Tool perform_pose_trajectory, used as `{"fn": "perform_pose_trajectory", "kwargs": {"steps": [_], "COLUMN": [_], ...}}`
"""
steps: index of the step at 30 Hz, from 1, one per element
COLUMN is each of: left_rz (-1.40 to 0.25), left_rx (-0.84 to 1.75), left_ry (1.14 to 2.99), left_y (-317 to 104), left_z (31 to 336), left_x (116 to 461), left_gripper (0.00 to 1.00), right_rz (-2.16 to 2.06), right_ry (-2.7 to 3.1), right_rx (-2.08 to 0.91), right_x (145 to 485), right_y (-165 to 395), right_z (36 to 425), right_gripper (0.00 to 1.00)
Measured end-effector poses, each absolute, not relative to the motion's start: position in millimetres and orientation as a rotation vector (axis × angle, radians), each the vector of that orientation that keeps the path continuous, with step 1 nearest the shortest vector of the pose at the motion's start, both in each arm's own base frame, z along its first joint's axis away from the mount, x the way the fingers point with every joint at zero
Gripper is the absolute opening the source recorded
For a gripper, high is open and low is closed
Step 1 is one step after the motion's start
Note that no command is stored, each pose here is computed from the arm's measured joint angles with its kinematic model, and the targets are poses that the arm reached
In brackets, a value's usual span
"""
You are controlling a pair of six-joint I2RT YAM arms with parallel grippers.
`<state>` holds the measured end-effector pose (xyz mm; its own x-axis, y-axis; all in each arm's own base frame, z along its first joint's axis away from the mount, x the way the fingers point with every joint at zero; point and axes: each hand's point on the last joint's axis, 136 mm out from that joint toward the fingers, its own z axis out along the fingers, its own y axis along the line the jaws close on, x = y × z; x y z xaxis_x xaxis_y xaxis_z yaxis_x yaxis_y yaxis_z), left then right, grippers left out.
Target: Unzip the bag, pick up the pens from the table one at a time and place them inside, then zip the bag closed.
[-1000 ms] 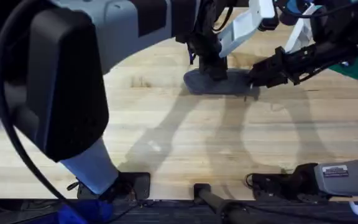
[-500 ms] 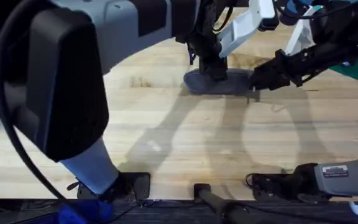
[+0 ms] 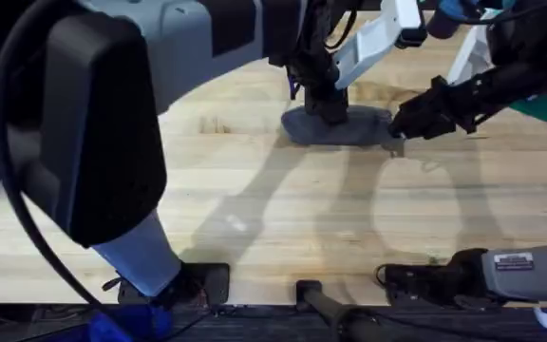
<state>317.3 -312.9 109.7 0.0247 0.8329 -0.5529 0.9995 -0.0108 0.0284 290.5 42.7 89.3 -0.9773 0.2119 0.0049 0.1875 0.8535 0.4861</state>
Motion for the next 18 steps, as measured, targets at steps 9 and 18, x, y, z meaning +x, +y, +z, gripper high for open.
{"fn": "perform_pose_trajectory", "kwargs": {"steps": [9,18], "left_rz": [-0.561,-0.562], "left_rx": [1.901,1.898], "left_ry": [1.845,1.843], "left_y": [-317,-317], "left_z": [111,111], "left_x": [315,315], "left_gripper": [0.04,0.04], "right_rz": [0.756,0.742], "right_ry": [2.954,2.931], "right_rx": [0.346,0.396], "right_x": [293,290], "right_y": [27,5], "right_z": [89,78], "right_gripper": [0.034,0.032]}}
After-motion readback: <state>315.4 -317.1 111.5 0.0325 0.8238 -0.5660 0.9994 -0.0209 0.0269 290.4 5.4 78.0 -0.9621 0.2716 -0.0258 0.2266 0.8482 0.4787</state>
